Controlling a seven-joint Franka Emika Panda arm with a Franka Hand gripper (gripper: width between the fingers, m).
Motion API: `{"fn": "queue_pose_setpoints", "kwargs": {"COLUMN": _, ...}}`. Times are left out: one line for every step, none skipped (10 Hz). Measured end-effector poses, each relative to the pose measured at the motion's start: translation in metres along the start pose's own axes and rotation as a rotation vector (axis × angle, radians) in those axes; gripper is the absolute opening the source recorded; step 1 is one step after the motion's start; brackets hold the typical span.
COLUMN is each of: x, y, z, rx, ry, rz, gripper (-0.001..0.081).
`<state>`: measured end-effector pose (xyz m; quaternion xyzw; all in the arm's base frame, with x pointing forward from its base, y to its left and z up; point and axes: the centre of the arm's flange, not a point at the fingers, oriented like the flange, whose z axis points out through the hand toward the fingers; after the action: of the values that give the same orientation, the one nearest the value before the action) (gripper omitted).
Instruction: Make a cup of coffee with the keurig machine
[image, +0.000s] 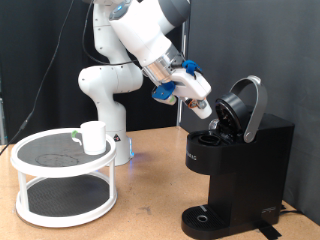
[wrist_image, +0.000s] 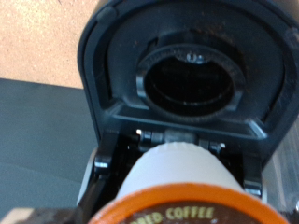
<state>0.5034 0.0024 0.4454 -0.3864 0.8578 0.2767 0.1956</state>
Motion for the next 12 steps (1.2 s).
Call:
{"fn": "queue_pose_setpoints", "kwargs": {"x": 0.002, "y": -0.001, "z": 0.005, "rx": 0.009, "ry": 0.005, "rz": -0.006, "gripper": 0.0388}}
{"fn": "queue_pose_setpoints", "kwargs": {"x": 0.003, "y": -0.002, "z": 0.012, "rx": 0.017, "ry": 0.011, "rz": -0.013, "gripper": 0.0388}}
{"fn": "queue_pose_setpoints", "kwargs": {"x": 0.004, "y": -0.003, "z": 0.018, "rx": 0.019, "ry": 0.019, "rz": -0.015, "gripper": 0.0388}}
{"fn": "queue_pose_setpoints", "kwargs": {"x": 0.005, "y": -0.003, "z": 0.024, "rx": 0.019, "ry": 0.027, "rz": -0.016, "gripper": 0.0388}}
{"fn": "queue_pose_setpoints", "kwargs": {"x": 0.004, "y": -0.002, "z": 0.03, "rx": 0.02, "ry": 0.033, "rz": -0.019, "gripper": 0.0388}}
{"fn": "queue_pose_setpoints", "kwargs": {"x": 0.004, "y": -0.001, "z": 0.036, "rx": 0.02, "ry": 0.04, "rz": -0.021, "gripper": 0.0388}}
{"fn": "queue_pose_setpoints", "kwargs": {"x": 0.004, "y": -0.001, "z": 0.042, "rx": 0.018, "ry": 0.046, "rz": -0.023, "gripper": 0.0388}}
{"fn": "queue_pose_setpoints", "kwargs": {"x": 0.004, "y": 0.0, "z": 0.046, "rx": 0.015, "ry": 0.051, "rz": -0.024, "gripper": 0.0388}}
{"fn": "queue_pose_setpoints", "kwargs": {"x": 0.004, "y": 0.001, "z": 0.049, "rx": 0.015, "ry": 0.055, "rz": -0.024, "gripper": 0.0388}}
{"fn": "queue_pose_setpoints", "kwargs": {"x": 0.006, "y": 0.001, "z": 0.051, "rx": 0.015, "ry": 0.058, "rz": -0.021, "gripper": 0.0388}}
{"fn": "queue_pose_setpoints", "kwargs": {"x": 0.009, "y": 0.0, "z": 0.053, "rx": 0.017, "ry": 0.06, "rz": -0.018, "gripper": 0.0388}}
{"fn": "queue_pose_setpoints", "kwargs": {"x": 0.011, "y": 0.0, "z": 0.054, "rx": 0.019, "ry": 0.062, "rz": -0.014, "gripper": 0.0388}}
